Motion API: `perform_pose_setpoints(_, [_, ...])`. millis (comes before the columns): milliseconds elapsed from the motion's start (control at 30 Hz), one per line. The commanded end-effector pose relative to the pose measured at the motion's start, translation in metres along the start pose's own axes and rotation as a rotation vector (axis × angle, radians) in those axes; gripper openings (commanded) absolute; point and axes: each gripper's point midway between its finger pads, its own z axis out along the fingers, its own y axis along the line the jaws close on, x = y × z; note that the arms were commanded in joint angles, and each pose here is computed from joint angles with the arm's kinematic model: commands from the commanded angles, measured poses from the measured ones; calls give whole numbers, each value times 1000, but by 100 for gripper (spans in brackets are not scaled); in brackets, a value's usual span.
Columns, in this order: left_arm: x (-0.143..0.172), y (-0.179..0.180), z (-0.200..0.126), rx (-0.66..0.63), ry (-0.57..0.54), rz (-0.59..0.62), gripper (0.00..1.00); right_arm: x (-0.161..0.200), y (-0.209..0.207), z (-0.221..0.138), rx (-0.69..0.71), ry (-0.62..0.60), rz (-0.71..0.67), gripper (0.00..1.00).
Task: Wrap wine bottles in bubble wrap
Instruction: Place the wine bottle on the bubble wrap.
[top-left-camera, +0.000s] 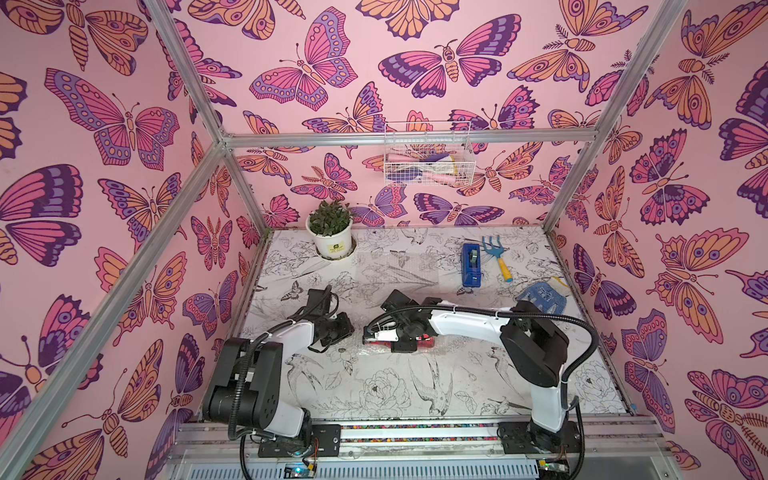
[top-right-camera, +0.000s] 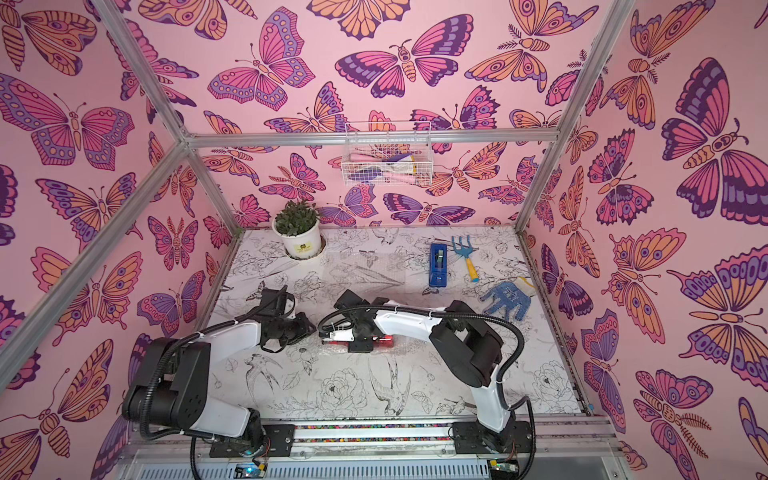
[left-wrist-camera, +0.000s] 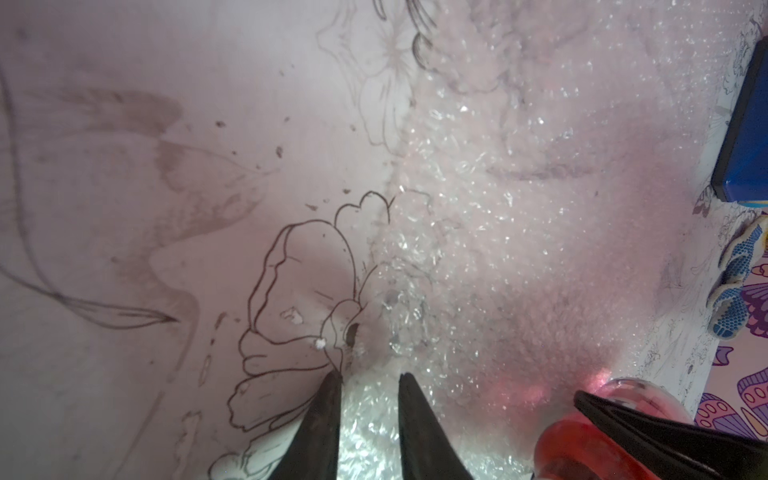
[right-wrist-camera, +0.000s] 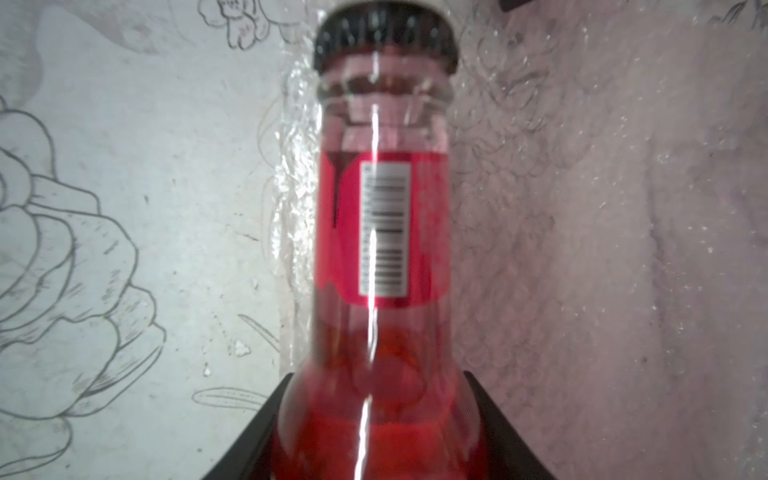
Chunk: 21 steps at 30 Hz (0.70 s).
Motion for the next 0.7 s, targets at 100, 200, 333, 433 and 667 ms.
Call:
perform_pose_setpoints(100, [25,21,9,-77,91,-26,33,6,2,1,-26,45,68,36])
perform_pose_setpoints(200, [24,20,7,-77,91,-29,36,8,-1,3,-23,45,96,48])
perform_pose_setpoints(333, [17,17,-1,-83,57,-29,45,4,-9,-2,-5,6,128,88])
perform_pose_setpoints(433, [9,11,-11,-78,24,-19,60,-4,-17,-15,16,-57,153,99])
perform_pose_setpoints(667, [-28,-22,-51,-38,-110,105,89,-22,-43,-71,107,-246,235,99])
